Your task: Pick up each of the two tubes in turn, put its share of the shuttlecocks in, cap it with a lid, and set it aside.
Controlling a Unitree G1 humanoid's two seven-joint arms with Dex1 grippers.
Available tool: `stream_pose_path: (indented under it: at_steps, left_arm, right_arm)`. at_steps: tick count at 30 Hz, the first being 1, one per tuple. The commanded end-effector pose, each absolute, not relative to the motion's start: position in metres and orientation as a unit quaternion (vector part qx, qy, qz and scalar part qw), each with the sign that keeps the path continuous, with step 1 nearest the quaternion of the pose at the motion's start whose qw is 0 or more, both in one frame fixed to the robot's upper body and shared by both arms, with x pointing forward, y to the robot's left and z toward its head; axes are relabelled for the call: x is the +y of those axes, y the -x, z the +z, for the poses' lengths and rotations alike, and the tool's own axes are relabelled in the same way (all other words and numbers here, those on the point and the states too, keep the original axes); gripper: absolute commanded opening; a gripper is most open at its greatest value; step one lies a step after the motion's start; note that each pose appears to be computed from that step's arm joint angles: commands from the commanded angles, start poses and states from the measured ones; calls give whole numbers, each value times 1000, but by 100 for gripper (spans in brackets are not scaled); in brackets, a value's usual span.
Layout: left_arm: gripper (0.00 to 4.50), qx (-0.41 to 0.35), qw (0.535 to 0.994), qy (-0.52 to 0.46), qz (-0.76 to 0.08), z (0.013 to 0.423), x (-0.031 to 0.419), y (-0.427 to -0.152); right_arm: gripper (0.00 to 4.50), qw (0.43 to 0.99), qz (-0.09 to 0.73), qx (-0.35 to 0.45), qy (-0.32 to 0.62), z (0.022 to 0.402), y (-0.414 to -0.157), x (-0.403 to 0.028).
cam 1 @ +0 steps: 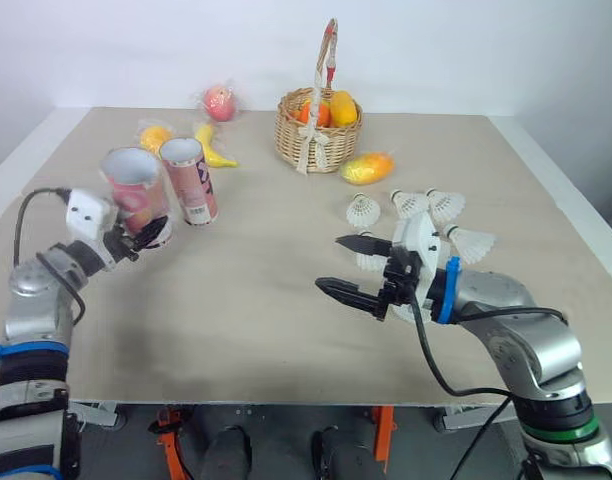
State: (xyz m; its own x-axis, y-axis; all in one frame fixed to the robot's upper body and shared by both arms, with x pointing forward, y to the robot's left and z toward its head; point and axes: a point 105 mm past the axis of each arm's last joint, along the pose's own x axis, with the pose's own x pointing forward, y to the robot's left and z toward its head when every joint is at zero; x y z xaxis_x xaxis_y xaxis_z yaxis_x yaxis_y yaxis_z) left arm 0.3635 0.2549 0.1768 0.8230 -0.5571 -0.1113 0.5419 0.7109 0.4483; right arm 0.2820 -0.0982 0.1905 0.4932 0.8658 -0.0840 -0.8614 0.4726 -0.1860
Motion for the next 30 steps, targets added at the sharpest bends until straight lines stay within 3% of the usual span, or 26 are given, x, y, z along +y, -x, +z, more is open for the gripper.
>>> stream_pose_path:
  at_steps: [1, 7, 12, 17, 24, 30]
  left_arm:
    - [272, 50, 859, -341, -379, 171, 240, -347]
    - [272, 118, 788, -405, -448, 164, 231, -335]
    - [272, 102, 781, -389, -477, 167, 211, -340]
    - [272, 118, 764, -382, -507, 158, 201, -333]
    - [272, 159, 736, -394, -526, 147, 201, -321]
    - [272, 129, 744, -374, -539, 155, 189, -318]
  right_arm:
    - [450, 877, 468, -14, 111, 198, -271, -106]
    - [450, 919, 381, 76, 73, 166, -273, -104]
    - [450, 946, 285, 132, 75, 135, -294, -109]
    - [450, 963, 238, 118, 58, 140, -316, -114]
    - [450, 962, 238, 114, 68, 138, -323, -112]
    - [450, 972, 192, 111, 74, 132, -347, -119]
